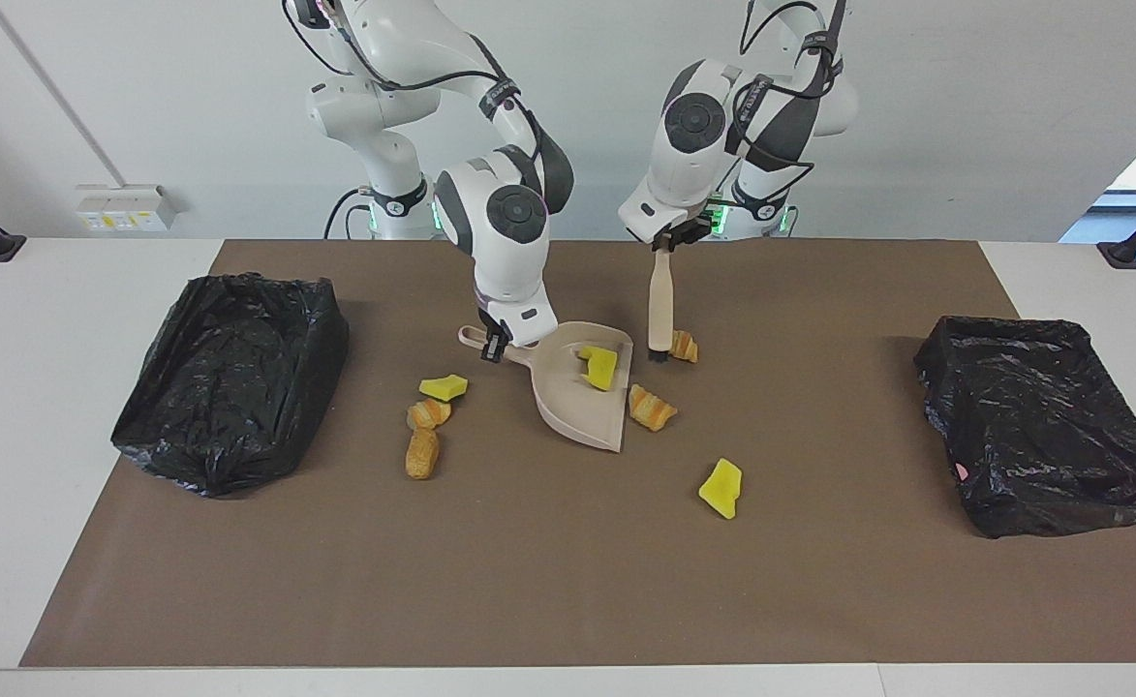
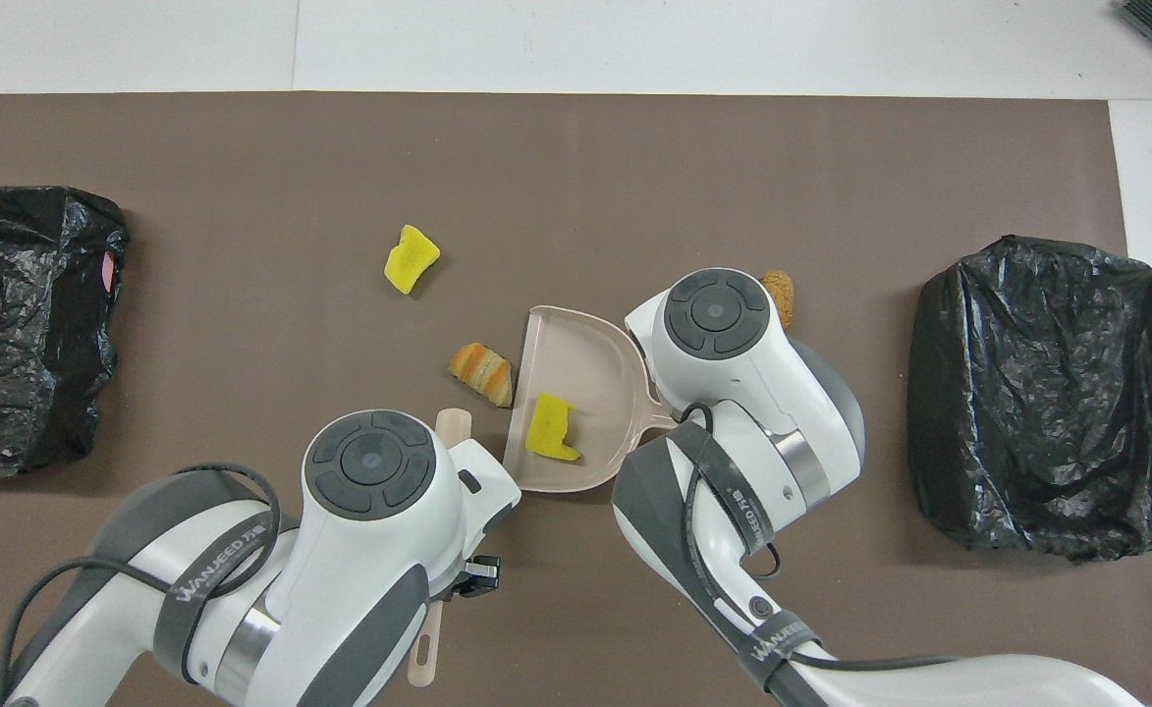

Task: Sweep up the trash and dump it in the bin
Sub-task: 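Sweep the sponge and bread pieces into the dustpan with the left gripper, then sweep the remaining pieces toward the dustpan with the left gripper's brush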

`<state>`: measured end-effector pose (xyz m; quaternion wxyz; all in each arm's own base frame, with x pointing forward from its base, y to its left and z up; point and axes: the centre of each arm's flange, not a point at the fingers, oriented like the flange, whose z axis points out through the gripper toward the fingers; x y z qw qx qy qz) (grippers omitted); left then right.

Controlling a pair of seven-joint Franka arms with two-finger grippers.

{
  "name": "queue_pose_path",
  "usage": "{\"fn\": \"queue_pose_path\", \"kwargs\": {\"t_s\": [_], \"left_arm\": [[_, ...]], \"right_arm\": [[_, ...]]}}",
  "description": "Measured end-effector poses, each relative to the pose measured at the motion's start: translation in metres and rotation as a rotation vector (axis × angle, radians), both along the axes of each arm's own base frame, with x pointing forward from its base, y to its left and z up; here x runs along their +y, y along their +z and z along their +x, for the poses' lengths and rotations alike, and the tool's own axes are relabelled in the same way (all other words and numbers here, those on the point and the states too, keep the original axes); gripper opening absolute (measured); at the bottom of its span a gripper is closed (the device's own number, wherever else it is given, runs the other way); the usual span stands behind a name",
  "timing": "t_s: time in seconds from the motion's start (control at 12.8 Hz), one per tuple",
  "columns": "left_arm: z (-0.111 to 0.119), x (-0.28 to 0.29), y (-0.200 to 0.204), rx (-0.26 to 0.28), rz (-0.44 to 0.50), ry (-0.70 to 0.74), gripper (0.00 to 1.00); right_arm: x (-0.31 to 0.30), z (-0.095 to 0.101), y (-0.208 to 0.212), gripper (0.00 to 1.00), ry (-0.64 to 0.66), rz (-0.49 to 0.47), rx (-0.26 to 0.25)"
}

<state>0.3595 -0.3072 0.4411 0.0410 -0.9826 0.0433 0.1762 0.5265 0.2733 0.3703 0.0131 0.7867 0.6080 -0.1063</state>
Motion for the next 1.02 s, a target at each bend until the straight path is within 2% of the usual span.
{"fn": "queue_pose_path", "kwargs": {"t_s": [0.31, 0.39, 0.7, 0.86, 1.02], "left_arm": [[-0.026, 0.025, -0.02, -0.021, 0.144, 0.243, 0.26], [-0.03, 0.031, -0.027, -0.04, 0.168, 0.309, 0.26], [-0.027, 0.029, -0.043, -0.159, 0.155, 0.501, 0.26], [-0.03, 0.026, -0.047, -0.171, 0.153, 0.519, 0.26], [-0.036, 0.024, -0.054, -0.152, 0.156, 0.518, 0.26]], "right_arm": [[0.0, 0.0, 0.0, 0.32, 0.0, 0.0, 0.0], [0.0, 0.0, 0.0, 0.32, 0.0, 0.0, 0.0], [0.0, 0.0, 0.0, 0.32, 0.0, 0.0, 0.0], [0.0, 0.0, 0.0, 0.32, 0.0, 0.0, 0.0], [0.0, 0.0, 0.0, 0.32, 0.0, 0.0, 0.0]]}}
